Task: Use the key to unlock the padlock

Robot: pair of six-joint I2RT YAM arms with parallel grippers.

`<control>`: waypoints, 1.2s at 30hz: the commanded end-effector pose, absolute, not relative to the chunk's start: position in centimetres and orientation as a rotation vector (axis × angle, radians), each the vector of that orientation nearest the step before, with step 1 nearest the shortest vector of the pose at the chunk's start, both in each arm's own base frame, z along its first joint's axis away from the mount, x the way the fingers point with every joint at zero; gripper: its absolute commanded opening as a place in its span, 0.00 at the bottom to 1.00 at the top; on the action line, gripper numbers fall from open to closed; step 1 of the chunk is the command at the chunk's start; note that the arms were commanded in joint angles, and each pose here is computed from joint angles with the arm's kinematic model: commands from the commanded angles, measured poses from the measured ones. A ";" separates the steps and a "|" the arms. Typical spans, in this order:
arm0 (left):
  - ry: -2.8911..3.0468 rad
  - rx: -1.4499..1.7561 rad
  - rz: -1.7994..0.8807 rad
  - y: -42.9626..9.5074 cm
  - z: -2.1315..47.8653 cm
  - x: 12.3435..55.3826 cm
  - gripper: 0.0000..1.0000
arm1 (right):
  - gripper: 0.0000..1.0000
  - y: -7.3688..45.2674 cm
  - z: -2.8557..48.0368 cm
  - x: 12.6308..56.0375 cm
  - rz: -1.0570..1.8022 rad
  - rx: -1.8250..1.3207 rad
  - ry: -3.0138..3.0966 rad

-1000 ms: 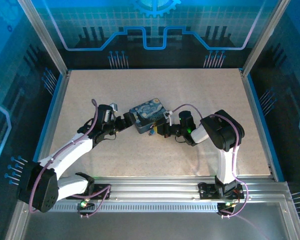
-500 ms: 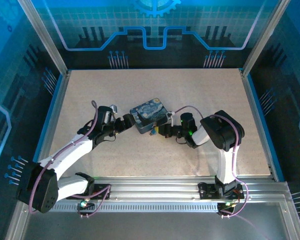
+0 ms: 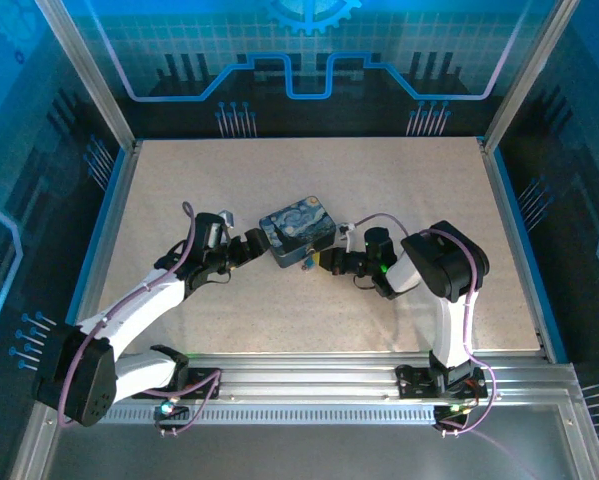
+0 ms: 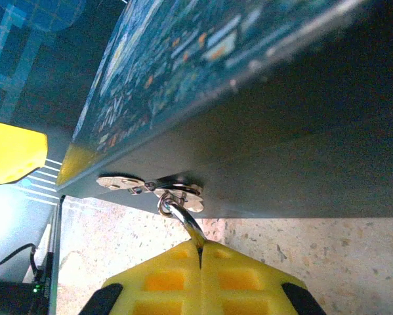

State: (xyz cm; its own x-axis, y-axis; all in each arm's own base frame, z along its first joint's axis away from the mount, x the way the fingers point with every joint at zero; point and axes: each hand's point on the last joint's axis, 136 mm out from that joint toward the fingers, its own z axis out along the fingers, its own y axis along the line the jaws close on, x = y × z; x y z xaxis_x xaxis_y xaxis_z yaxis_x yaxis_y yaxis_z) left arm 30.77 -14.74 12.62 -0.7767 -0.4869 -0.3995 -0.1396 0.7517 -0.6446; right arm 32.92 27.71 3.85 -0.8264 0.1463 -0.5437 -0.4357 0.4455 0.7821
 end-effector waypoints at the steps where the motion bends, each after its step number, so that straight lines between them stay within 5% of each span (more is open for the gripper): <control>1: 2.367 -0.483 -0.838 -14.6 13.0 30.6 0.94 | 0.00 27.4 4.4 33.4 1.419 -0.186 2.119; 36: 2.305 -0.423 -0.735 -13.0 15.0 30.5 0.99 | 0.00 24.5 8.7 30.6 1.275 -0.237 2.167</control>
State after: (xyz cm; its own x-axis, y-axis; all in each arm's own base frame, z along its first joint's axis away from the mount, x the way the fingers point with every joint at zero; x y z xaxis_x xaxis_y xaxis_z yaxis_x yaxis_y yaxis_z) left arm 30.59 -14.11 14.91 -0.7378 -0.4866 -0.4679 -0.0922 0.7593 -0.6442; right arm 31.59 25.13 8.50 -0.8020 0.1939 -0.5650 -0.4175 0.4945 0.7623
